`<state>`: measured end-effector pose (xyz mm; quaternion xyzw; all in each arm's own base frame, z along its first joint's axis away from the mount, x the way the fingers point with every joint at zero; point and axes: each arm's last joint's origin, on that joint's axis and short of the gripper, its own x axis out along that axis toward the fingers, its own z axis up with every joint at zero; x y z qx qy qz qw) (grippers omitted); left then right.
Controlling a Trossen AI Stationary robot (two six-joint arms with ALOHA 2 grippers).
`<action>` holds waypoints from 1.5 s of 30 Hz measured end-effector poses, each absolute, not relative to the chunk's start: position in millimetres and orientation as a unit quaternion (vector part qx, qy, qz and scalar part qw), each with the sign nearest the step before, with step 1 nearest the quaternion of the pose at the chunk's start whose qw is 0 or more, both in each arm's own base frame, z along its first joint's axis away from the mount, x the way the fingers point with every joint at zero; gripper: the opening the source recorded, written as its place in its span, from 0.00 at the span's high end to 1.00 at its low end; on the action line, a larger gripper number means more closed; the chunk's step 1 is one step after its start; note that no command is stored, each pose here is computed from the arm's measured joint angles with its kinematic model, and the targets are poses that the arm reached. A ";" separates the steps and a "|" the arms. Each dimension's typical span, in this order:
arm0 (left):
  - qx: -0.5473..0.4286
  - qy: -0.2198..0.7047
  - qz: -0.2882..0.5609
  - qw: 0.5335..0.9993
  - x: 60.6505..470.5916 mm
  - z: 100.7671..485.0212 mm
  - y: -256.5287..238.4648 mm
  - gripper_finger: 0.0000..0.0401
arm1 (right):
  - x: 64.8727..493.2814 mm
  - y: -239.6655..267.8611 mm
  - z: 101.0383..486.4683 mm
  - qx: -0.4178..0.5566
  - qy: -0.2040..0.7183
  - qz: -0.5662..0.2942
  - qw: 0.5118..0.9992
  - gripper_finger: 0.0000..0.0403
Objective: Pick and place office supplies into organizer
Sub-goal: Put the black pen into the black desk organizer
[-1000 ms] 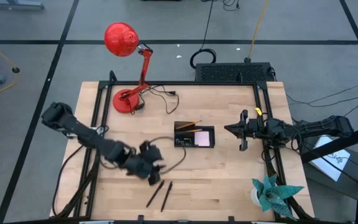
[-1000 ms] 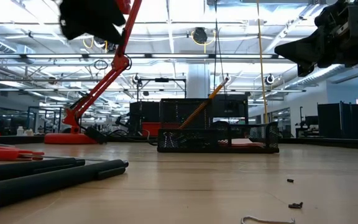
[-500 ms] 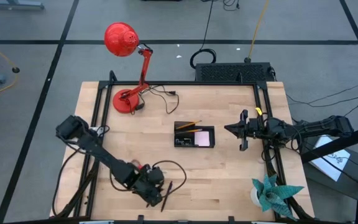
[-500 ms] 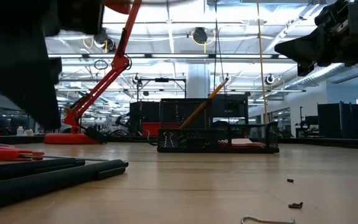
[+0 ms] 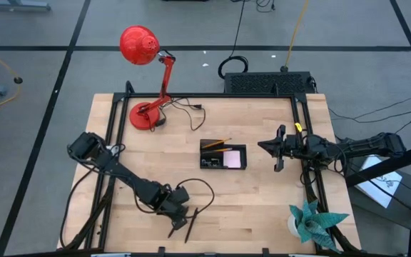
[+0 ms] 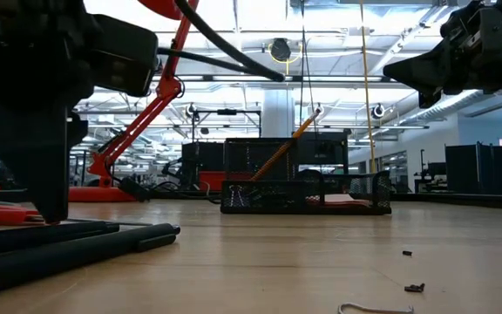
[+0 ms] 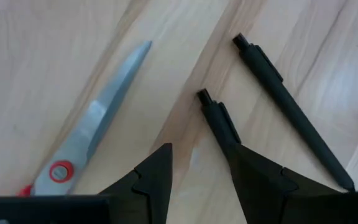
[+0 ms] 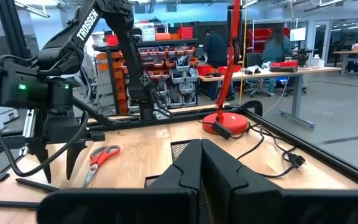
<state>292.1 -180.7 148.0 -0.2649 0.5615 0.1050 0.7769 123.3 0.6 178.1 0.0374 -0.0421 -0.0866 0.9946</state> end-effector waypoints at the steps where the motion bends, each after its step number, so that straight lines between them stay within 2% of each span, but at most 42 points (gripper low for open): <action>1: -0.264 0.561 0.104 0.777 292.5 148.1 -180.2 0.60 | 123.3 0.6 178.1 0.037 -0.042 -0.087 0.995 0.99; 14: -0.281 0.547 0.076 0.785 301.2 150.6 -178.0 0.60 | 123.3 0.6 178.1 0.038 -0.042 -0.086 0.995 0.99; 24: -0.273 0.574 0.072 0.769 310.8 123.4 -184.7 0.60 | 123.6 0.6 177.8 0.038 -0.041 -0.086 0.995 0.99; 35: -0.187 0.638 0.064 0.744 318.0 122.1 -190.1 0.60 | 124.2 0.6 177.0 0.039 -0.037 -0.086 0.995 0.99; 45: -0.152 0.673 0.039 0.722 317.0 121.4 -177.8 0.60 | 124.2 0.7 177.0 0.039 -0.037 -0.086 0.995 0.99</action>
